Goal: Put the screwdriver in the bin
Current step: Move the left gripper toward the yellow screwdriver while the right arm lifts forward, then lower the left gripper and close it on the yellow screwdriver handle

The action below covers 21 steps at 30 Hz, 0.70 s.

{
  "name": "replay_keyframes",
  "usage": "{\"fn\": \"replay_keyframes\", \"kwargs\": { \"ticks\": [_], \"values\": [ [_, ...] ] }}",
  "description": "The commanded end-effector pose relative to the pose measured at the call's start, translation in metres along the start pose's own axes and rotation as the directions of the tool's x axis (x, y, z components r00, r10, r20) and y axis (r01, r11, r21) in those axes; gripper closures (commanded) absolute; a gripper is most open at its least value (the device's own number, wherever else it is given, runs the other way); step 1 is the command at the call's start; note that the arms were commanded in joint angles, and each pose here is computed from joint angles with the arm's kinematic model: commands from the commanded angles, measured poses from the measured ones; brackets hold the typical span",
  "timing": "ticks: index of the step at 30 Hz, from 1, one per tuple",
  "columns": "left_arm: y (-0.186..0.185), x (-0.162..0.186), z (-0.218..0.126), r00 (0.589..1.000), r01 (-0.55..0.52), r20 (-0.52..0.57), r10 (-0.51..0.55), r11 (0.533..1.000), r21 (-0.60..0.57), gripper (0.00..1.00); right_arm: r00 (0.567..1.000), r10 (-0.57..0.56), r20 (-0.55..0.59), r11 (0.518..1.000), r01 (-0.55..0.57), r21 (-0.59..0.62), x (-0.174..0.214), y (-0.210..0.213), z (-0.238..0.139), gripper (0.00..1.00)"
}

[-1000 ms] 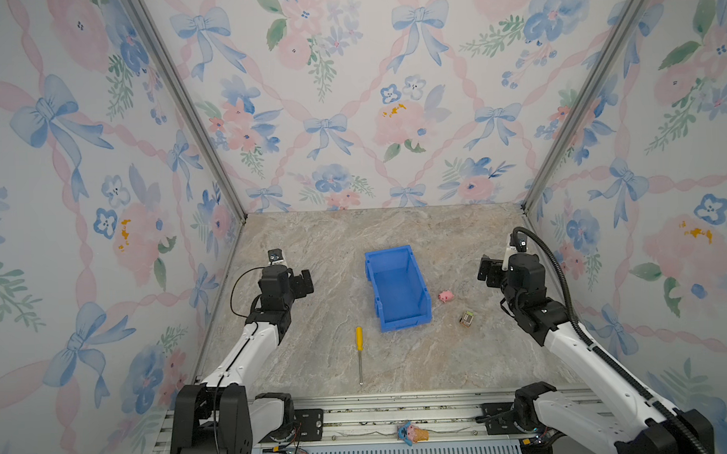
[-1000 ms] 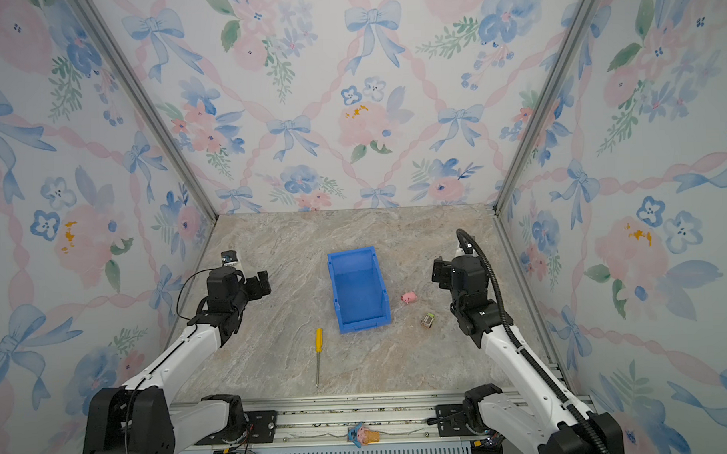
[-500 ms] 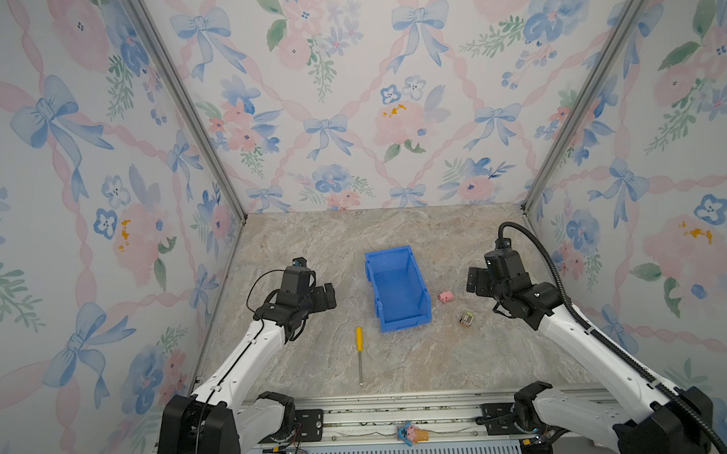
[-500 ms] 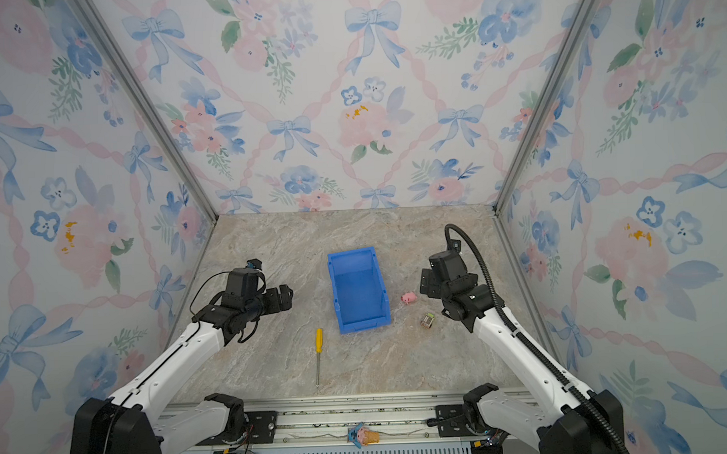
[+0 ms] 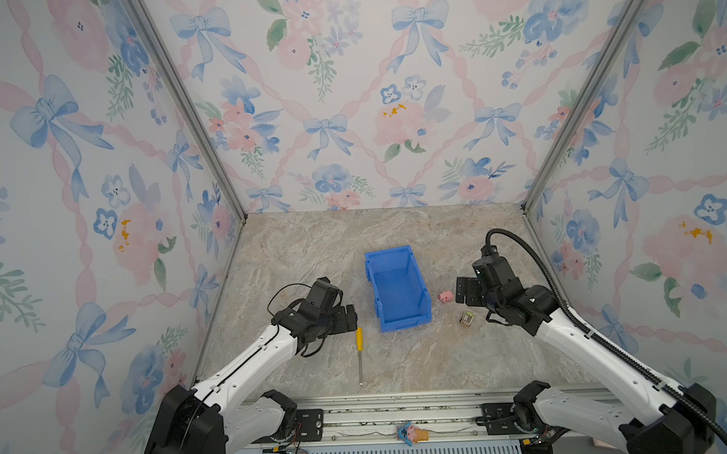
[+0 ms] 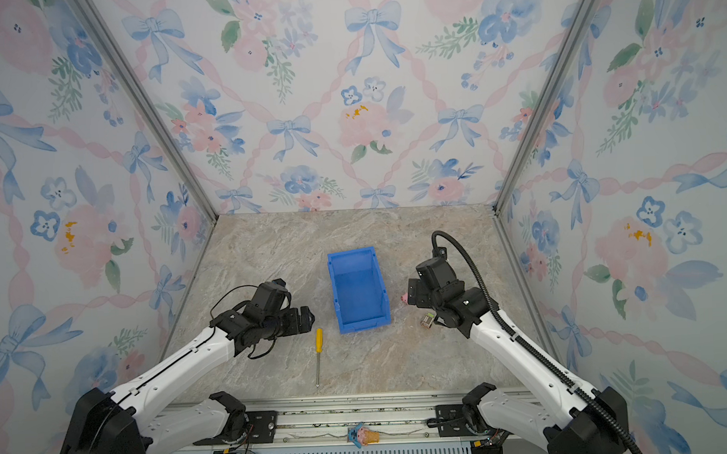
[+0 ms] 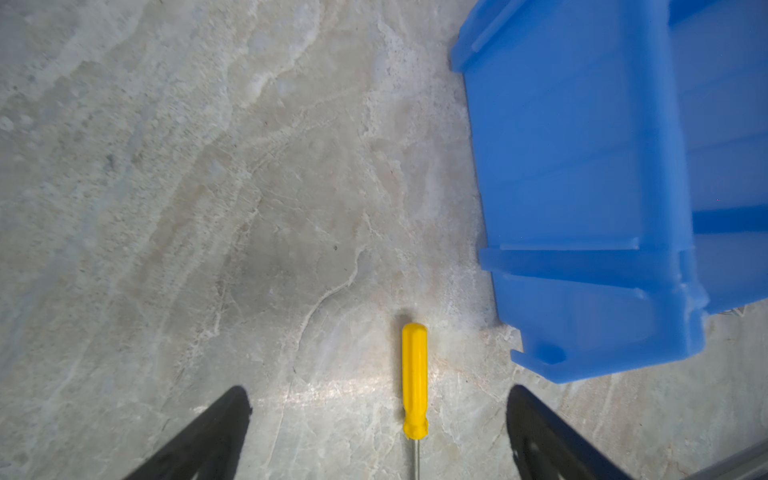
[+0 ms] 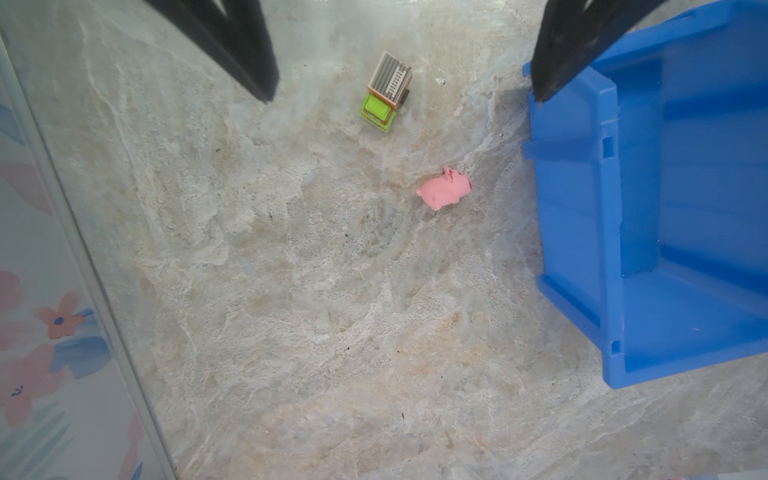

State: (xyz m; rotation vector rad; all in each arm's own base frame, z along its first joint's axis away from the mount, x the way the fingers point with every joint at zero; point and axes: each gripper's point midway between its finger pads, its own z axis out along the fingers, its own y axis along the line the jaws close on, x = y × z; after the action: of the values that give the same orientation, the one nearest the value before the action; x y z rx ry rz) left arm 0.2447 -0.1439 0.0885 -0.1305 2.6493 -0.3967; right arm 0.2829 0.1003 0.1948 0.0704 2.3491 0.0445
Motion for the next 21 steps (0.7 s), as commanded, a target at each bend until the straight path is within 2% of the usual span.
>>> {"fn": "replay_keyframes", "kwargs": {
  "ticks": [1, 7, 17, 21],
  "values": [
    [0.012, 0.015, 0.010, 0.998, 0.055, -0.035, -0.058, 0.995, -0.085, 0.06, 1.000, -0.011, -0.016, 1.000, 0.011, -0.026, 0.013, 0.000, -0.009, 0.03],
    [0.000, 0.023, 0.023, 0.997, 0.029, -0.064, -0.038, 0.991, -0.127, 0.10, 1.000, -0.002, -0.031, 0.999, 0.001, -0.048, 0.024, 0.000, -0.013, 0.03],
    [-0.005, 0.044, 0.042, 0.991, -0.022, -0.133, -0.002, 0.983, -0.183, 0.27, 0.999, -0.019, -0.027, 0.999, 0.018, -0.030, 0.023, -0.004, -0.014, 0.03],
    [-0.018, 0.038, 0.046, 0.993, -0.032, -0.117, 0.010, 0.982, -0.187, 0.33, 0.999, -0.006, -0.036, 0.999, 0.005, -0.031, 0.026, -0.004, -0.013, 0.03]
  ]
}}
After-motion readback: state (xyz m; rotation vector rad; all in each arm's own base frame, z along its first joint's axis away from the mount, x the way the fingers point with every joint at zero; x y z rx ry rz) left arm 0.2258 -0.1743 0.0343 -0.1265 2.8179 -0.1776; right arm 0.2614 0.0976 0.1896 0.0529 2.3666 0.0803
